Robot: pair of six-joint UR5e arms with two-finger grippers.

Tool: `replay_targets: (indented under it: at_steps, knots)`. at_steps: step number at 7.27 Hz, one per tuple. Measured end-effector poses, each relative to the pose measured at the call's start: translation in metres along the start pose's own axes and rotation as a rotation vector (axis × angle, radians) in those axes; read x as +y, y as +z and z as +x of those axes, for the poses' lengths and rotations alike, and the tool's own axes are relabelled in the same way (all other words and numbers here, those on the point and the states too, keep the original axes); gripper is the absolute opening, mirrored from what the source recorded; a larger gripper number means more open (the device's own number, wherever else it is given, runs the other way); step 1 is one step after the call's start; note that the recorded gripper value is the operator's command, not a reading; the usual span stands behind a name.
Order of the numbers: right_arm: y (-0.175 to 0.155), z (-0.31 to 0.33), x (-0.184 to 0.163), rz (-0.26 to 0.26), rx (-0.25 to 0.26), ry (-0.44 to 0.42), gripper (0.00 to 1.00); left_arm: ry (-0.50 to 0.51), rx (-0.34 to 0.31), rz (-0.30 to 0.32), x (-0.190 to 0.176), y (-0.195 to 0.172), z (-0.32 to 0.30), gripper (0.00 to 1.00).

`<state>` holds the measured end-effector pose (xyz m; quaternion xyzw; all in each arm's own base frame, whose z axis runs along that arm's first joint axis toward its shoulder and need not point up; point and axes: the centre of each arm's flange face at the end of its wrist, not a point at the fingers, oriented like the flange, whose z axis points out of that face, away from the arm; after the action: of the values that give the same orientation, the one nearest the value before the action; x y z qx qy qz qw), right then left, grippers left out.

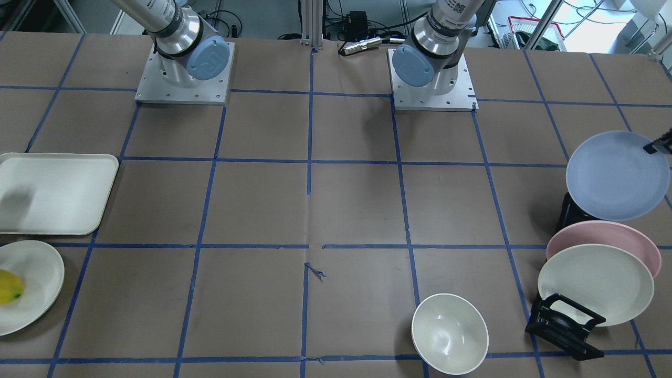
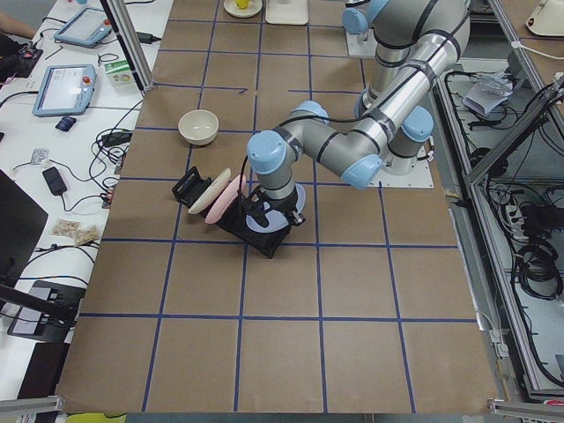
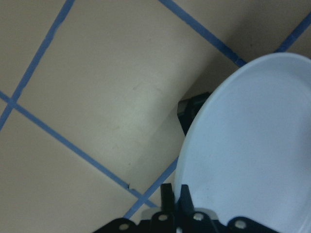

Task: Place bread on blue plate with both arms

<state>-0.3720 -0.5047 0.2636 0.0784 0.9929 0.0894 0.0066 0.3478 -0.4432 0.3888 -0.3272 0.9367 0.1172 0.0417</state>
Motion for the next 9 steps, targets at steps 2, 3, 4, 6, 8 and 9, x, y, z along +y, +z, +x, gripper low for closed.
replay_targets:
  at_steps: [2, 3, 4, 6, 8, 9]
  knots:
    - [-0.029, -0.026, 0.000, 0.025, -0.041, -0.013, 0.00, -0.025, -0.016, -0.066, 0.050, -0.031, 0.047, 0.00]
    - [-0.044, -0.049, -0.003, 0.031, -0.043, -0.011, 0.00, -0.012, -0.009, -0.071, 0.070, -0.033, 0.099, 0.00]
    - [-0.061, -0.085, -0.006, 0.026, -0.045, 0.012, 0.00, 0.032, 0.038, -0.073, 0.089, -0.032, 0.154, 0.00]
    - [-0.091, -0.179, -0.009, 0.009, -0.033, 0.035, 0.00, 0.145, 0.170, -0.056, 0.111, -0.020, 0.243, 0.00]
    - [-0.125, -0.277, 0.004, 0.032, -0.007, 0.101, 0.00, 0.310, 0.272, 0.026, 0.147, 0.003, 0.337, 0.00]
    - [-0.138, -0.322, 0.010, 0.053, -0.017, 0.143, 0.00, 0.417, 0.315, 0.054, 0.181, 0.028, 0.390, 0.00]
